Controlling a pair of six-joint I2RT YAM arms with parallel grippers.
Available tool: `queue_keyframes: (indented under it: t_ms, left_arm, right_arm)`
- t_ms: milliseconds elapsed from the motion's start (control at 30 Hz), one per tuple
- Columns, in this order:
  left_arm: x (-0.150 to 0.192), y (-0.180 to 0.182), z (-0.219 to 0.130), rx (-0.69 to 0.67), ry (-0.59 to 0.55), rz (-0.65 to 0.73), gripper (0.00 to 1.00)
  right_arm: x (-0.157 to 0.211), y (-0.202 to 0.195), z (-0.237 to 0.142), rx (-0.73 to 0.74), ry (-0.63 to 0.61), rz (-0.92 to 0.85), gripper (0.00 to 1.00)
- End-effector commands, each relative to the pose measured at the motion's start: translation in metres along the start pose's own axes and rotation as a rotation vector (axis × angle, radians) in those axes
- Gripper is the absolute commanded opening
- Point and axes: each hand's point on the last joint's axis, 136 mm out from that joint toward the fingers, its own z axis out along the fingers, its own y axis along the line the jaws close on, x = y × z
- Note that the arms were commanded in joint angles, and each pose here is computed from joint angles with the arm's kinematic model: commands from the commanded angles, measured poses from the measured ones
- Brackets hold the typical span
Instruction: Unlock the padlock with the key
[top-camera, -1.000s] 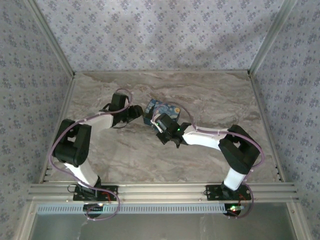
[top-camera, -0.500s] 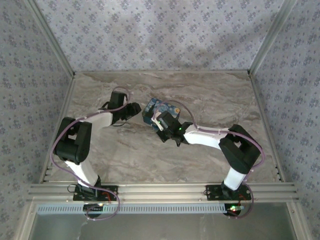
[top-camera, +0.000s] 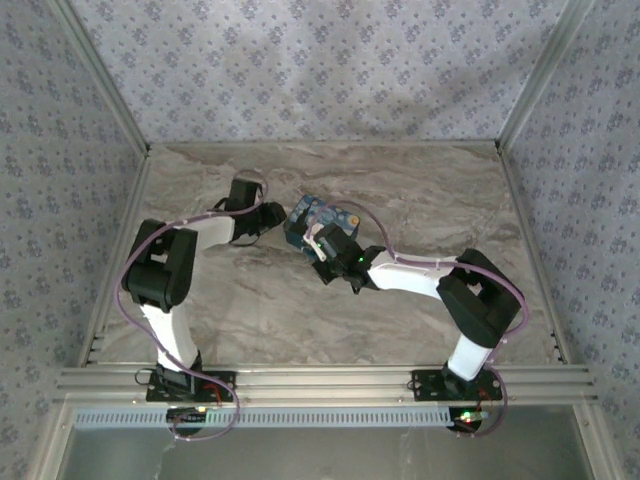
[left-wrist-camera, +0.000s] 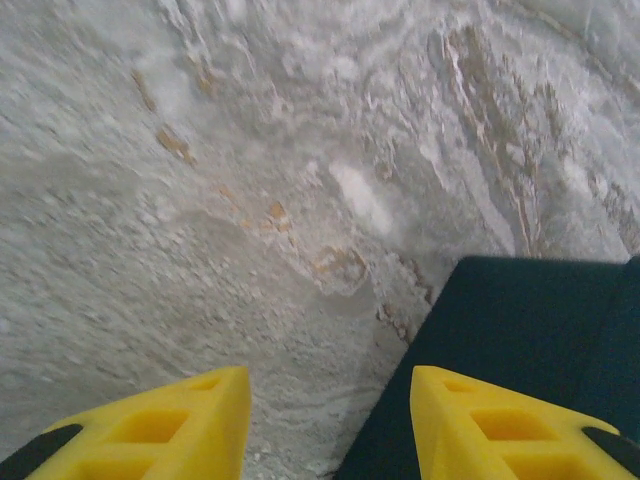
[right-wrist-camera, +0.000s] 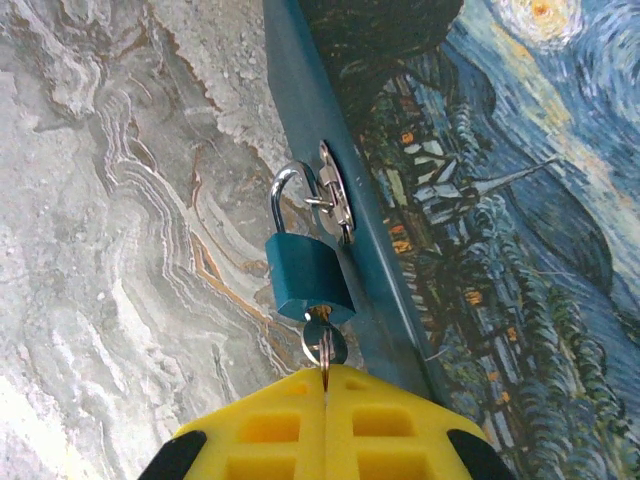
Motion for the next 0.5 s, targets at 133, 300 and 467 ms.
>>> queue_keyframes:
  t_ms: [133, 300, 467]
  left_arm:
    - [0.016, -0.02, -0.003, 0.071, 0.038, 0.016, 0.44]
    - [0.019, -0.022, -0.003, 0.098, 0.045, 0.011, 0.42]
    - [0.023, -0.023, -0.001, 0.105, 0.053, 0.007, 0.4]
  right_arm:
    - [-0.029, 0.012, 0.008, -0.035, -0.07, 0.032, 0.0]
    - [-0.032, 0.008, 0.007, -0.026, -0.084, 0.05, 0.0]
    - [-0.042, 0.002, 0.007, 0.015, -0.117, 0.043, 0.0]
